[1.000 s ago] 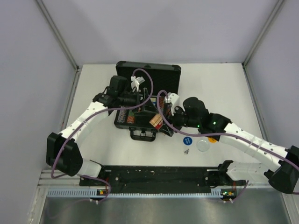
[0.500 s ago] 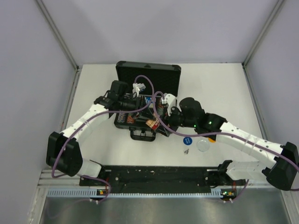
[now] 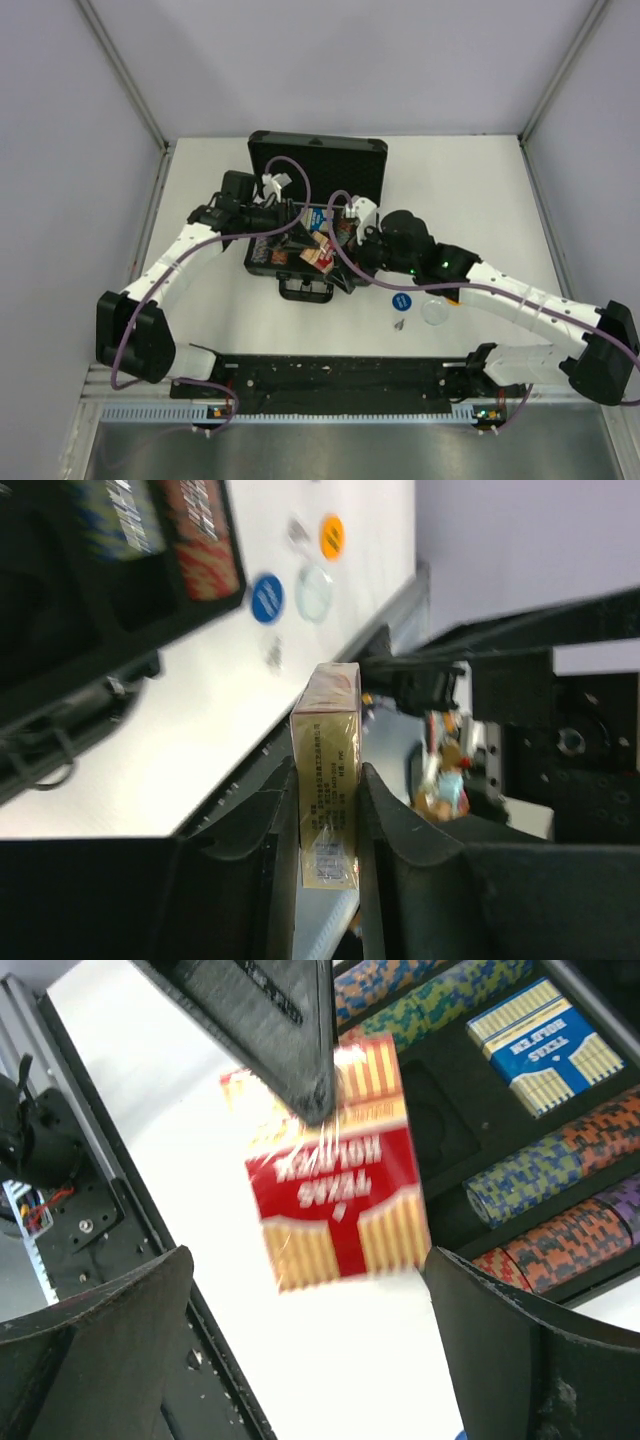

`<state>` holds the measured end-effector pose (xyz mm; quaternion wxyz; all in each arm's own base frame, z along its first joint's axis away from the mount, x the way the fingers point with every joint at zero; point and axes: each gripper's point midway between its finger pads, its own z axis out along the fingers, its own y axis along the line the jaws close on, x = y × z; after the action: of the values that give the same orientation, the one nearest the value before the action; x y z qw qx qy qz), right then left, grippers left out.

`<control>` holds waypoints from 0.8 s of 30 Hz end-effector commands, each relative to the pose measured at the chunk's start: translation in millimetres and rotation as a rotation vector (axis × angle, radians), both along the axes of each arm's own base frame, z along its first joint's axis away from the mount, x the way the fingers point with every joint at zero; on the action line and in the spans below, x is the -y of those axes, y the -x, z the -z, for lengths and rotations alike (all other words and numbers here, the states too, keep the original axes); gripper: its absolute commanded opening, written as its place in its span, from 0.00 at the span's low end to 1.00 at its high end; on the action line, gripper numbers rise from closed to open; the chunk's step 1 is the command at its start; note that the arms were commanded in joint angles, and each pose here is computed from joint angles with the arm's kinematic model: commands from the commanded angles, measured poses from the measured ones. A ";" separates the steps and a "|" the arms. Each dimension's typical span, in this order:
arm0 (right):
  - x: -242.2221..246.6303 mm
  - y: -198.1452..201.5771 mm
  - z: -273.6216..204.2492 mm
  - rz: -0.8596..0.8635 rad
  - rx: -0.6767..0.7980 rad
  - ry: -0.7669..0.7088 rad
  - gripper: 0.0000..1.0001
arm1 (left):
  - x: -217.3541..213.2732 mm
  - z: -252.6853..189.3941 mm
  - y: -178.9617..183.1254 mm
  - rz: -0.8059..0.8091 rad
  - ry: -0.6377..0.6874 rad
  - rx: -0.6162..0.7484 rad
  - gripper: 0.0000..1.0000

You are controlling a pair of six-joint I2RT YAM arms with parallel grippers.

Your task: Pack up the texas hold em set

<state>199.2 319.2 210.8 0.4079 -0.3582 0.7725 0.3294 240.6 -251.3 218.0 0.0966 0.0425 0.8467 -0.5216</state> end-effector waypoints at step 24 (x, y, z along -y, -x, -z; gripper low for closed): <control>60.4 -22.8 -8.9 0.515 -0.083 -0.127 0.94 | -36.3 69.2 -86.1 -0.330 -0.164 0.267 0.00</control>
<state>224.1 256.9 212.6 0.4661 -0.1355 0.8350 0.2594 314.7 -201.6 138.5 0.2650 -0.0617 0.8793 -0.3909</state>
